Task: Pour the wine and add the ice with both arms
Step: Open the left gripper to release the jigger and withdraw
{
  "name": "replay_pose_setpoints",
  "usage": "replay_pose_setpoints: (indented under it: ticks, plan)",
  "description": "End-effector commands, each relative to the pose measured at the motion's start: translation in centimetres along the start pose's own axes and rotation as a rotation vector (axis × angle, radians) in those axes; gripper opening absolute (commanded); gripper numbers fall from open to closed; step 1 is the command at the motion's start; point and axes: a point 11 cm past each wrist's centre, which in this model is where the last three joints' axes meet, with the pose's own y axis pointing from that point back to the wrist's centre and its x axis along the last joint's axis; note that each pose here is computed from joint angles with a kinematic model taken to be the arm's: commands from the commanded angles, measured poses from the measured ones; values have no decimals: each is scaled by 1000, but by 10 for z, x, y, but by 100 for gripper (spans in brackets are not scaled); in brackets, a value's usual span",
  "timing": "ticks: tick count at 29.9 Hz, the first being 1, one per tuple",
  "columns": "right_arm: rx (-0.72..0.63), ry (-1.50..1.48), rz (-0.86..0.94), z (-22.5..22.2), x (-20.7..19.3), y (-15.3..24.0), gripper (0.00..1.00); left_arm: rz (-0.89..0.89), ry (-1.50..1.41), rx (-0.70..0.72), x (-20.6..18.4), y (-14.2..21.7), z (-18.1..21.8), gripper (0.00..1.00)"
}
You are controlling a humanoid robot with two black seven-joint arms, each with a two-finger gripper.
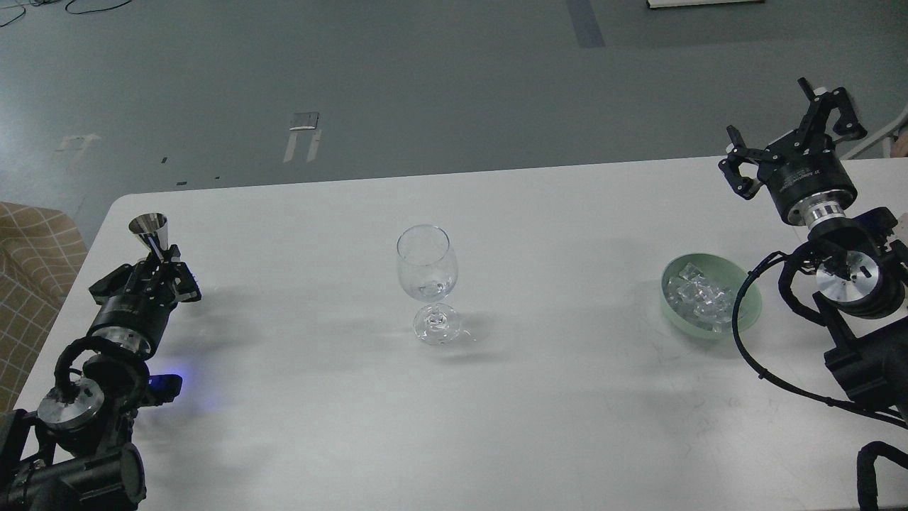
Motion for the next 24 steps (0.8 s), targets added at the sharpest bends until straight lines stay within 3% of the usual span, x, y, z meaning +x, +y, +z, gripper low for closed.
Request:
replay_pose_setpoints:
  ticks: [1, 13, 24]
  plan:
    - [1, 2, 1, -1, 1, 0, 100, 15, -1, -4, 5, 2, 2, 19]
    - [-3, 1, -2, 1, -1, 0, 100, -31, -16, -9, 8, 4, 3, 27]
    - [2, 1, -8, -1, -4, -3, 100, -6, -23, 4, 17, 5, -1, 29]
